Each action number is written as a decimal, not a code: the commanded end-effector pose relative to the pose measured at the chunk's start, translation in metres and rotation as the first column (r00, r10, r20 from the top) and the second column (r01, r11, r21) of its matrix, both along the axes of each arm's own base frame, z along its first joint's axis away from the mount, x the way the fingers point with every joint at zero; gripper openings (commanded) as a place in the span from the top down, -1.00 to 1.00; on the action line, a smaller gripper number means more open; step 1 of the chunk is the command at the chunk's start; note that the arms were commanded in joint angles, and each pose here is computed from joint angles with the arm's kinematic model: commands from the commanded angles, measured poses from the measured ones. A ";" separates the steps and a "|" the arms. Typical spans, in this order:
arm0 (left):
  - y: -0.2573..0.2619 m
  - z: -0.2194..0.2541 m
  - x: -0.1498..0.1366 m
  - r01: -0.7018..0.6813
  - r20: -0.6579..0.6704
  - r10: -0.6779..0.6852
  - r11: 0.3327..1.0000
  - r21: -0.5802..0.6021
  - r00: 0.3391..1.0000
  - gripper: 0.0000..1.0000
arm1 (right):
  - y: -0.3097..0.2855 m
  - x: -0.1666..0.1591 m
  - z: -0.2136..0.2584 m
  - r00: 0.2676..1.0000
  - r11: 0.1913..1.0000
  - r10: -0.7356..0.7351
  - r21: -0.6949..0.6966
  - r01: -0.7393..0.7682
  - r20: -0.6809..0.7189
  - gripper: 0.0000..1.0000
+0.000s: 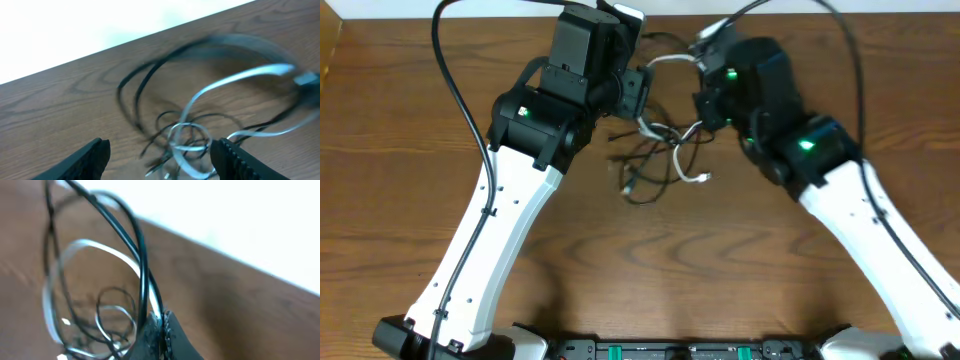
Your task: Untangle cables
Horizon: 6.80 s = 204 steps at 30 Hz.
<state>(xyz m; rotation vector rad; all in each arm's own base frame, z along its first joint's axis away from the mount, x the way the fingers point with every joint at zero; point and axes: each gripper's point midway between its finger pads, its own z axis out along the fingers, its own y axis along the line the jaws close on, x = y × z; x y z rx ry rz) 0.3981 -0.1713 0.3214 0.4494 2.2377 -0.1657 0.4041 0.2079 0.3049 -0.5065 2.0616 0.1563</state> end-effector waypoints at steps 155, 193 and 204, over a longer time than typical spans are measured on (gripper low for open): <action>-0.006 -0.044 -0.002 0.022 -0.138 -0.018 0.999 0.027 0.990 -0.38 | -0.003 0.101 -0.141 0.830 0.756 -0.417 0.366 0.543 -0.370 0.98; -0.006 -0.047 -0.002 0.023 -0.147 -0.018 0.999 0.031 0.989 -0.38 | -0.079 -0.067 0.334 0.766 0.837 -0.325 0.546 -0.040 0.555 0.98; -0.007 -0.053 0.000 0.023 -0.160 -0.017 0.999 0.036 0.987 -0.38 | -0.096 -0.102 0.384 0.688 0.821 -0.347 0.561 -0.107 0.637 0.98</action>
